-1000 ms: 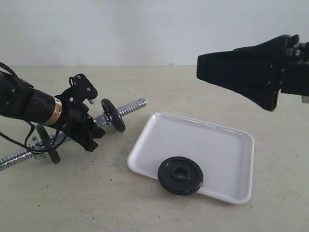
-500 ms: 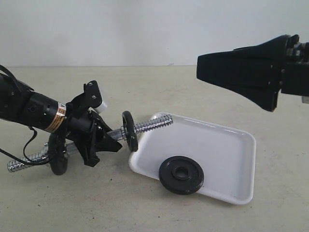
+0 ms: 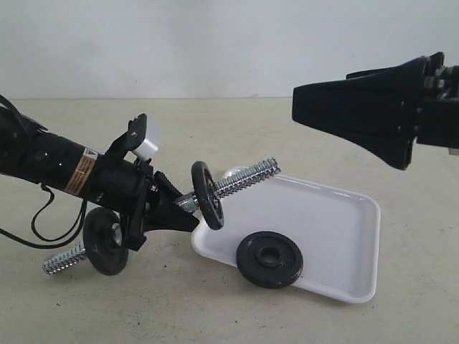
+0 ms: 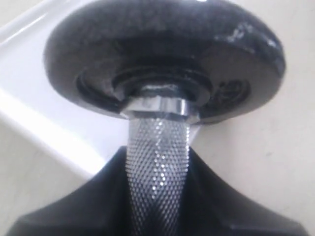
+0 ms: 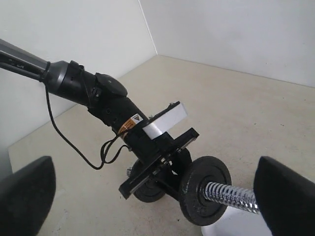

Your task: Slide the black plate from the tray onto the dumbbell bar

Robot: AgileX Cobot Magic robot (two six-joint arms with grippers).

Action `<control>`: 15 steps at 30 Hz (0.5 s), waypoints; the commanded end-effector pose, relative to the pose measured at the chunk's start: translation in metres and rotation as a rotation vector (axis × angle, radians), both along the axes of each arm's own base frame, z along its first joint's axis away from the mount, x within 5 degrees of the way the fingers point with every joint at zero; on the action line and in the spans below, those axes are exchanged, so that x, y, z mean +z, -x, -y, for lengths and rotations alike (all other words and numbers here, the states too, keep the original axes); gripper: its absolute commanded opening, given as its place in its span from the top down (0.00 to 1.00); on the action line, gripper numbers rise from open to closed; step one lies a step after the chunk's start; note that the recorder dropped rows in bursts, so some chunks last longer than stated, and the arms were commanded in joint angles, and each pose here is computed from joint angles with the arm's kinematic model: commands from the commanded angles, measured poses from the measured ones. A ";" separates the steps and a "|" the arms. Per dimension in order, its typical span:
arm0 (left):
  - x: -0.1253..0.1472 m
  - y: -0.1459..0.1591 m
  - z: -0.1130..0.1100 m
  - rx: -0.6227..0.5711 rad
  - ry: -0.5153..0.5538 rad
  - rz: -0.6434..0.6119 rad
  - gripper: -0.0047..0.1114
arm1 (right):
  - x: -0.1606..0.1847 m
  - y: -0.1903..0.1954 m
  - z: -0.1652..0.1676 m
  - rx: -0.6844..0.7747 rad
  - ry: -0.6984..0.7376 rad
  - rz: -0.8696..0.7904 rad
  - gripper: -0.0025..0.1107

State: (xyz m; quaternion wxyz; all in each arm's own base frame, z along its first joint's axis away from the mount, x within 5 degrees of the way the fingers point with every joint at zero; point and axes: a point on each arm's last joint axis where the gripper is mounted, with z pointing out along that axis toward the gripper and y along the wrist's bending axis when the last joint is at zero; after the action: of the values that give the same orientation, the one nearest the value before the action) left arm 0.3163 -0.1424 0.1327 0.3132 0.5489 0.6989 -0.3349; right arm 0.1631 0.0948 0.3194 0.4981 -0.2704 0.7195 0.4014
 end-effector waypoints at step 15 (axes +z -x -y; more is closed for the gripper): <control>0.038 0.003 0.006 -0.025 0.135 0.005 0.92 | -0.002 -0.001 0.000 -0.006 0.008 -0.038 0.05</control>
State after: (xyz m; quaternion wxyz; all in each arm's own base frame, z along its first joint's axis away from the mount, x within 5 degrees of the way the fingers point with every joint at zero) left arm 0.3151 -0.1432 0.1422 0.3171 0.5412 0.7010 -0.3394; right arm 0.1634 0.0951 0.3216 0.4926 -0.2450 0.7202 0.4227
